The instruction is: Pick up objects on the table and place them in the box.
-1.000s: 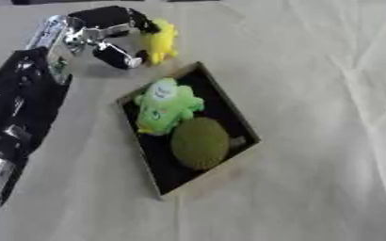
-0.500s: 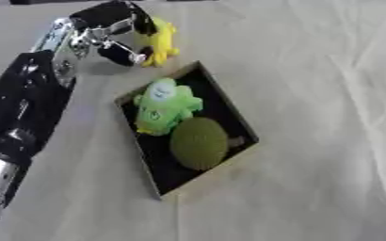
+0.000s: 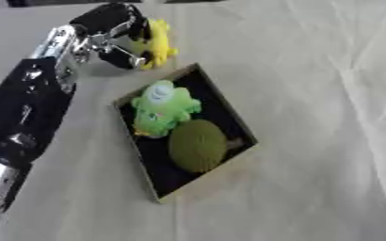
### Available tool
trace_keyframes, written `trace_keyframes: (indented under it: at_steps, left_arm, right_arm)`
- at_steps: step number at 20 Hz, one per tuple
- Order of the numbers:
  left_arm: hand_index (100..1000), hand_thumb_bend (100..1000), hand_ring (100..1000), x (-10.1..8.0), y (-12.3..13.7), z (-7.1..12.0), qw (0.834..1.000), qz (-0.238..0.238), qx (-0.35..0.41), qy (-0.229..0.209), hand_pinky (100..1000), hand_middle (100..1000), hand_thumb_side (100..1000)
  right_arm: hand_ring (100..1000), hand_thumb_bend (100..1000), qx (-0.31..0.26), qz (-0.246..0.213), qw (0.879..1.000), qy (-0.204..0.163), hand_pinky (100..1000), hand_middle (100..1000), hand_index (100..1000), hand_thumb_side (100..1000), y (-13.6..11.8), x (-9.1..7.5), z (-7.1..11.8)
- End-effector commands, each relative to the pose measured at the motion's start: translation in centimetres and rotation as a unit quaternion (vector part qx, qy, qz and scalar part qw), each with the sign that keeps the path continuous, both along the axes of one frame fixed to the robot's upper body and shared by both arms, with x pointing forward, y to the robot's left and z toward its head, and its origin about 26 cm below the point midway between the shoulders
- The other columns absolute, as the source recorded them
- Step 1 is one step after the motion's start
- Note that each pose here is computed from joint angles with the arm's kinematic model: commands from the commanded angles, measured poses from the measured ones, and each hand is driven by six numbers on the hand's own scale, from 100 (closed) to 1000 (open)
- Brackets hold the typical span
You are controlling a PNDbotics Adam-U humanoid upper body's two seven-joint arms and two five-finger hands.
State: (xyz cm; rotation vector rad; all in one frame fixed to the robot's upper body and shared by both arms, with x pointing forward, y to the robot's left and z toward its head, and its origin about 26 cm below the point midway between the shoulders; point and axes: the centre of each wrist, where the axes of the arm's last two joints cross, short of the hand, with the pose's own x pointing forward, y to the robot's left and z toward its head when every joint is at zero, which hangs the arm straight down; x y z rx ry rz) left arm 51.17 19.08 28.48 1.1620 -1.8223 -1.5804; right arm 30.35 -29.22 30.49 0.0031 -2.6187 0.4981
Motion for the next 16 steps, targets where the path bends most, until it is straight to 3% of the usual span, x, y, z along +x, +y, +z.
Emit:
trace_keyframes:
  at_steps: [1, 16]
  left_arm:
    - [525, 277, 461, 0.03, 0.17, 0.44, 1.000, 0.000, -0.006, -0.021, 582, 334, 176]
    - [474, 326, 395, -0.21, 0.14, 1.14, 0.996, -0.039, -0.027, -0.070, 526, 284, 179]
  right_arm:
    - [853, 100, 0.000, 0.001, 1.000, -0.010, 907, 590, 760, 523, -0.15, -0.42, 0.74]
    - [853, 100, 0.005, -0.001, 1.000, 0.000, 908, 589, 762, 523, -0.32, -0.42, 0.34]
